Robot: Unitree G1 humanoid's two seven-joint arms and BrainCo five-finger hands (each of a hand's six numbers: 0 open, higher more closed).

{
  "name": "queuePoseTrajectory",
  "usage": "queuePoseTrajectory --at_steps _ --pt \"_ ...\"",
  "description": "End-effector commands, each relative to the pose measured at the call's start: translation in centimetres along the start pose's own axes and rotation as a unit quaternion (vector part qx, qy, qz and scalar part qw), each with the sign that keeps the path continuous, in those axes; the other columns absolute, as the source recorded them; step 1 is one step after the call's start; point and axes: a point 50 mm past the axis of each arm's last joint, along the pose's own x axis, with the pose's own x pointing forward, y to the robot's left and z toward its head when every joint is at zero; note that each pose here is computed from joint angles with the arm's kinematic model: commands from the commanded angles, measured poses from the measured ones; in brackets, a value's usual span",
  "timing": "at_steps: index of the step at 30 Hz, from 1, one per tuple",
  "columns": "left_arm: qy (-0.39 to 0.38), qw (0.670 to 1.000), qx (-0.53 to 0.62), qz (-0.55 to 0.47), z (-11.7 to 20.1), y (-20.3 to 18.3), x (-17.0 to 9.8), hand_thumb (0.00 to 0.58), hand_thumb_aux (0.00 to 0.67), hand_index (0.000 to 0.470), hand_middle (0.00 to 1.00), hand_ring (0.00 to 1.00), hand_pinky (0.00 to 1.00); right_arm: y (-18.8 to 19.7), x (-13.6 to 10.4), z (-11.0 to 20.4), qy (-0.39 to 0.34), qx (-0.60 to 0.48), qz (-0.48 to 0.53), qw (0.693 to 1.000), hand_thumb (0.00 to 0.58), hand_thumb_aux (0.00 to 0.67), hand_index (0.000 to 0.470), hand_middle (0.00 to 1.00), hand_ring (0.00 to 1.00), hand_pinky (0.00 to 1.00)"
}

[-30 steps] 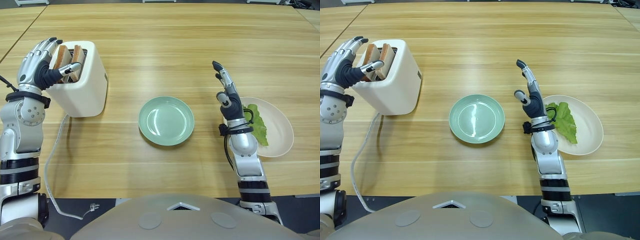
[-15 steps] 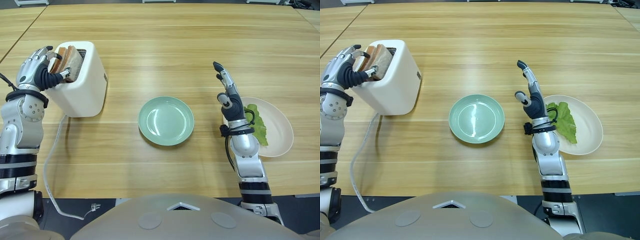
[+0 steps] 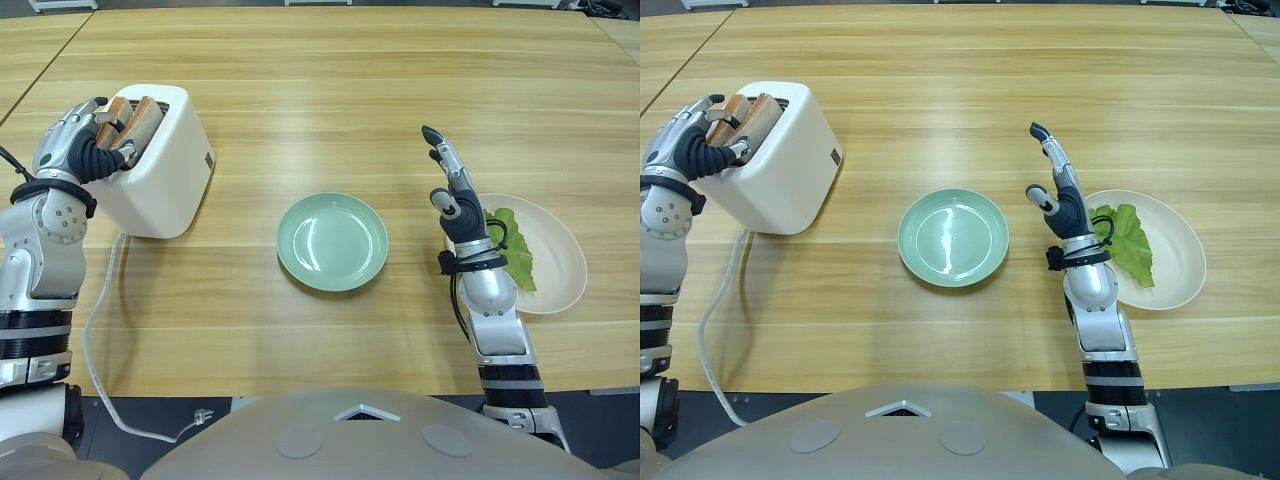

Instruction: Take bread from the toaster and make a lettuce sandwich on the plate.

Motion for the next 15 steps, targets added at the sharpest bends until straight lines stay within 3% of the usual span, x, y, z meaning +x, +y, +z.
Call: queuePoseTrajectory --at_steps 1,2,9,15 --pt "0.019 0.997 -0.001 -0.069 -0.7 -2.6 -0.3 0.570 0.583 0.409 0.00 0.00 0.00 0.0 -0.1 0.0 0.003 -0.006 0.007 1.000 0.000 0.000 0.000 0.00 0.00 0.00" --pt "0.017 0.998 -0.003 -0.068 -0.6 -2.6 -0.4 0.580 0.670 0.470 0.00 0.00 0.00 0.0 -0.1 0.0 0.003 -0.006 0.007 1.000 0.000 0.000 0.000 0.00 0.00 0.00" --pt "-0.035 0.994 -0.060 0.083 1.1 2.0 -0.1 0.580 0.670 0.470 0.00 0.00 0.00 0.2 0.1 0.0 0.001 -0.006 0.009 1.000 0.000 0.000 0.000 0.00 0.00 0.00" --pt "-0.129 0.963 -0.132 0.196 3.6 6.0 -1.7 0.580 0.670 0.470 0.00 0.00 0.00 0.4 0.5 0.0 -0.002 -0.002 0.010 1.000 0.000 0.000 0.000 0.00 0.00 0.00"
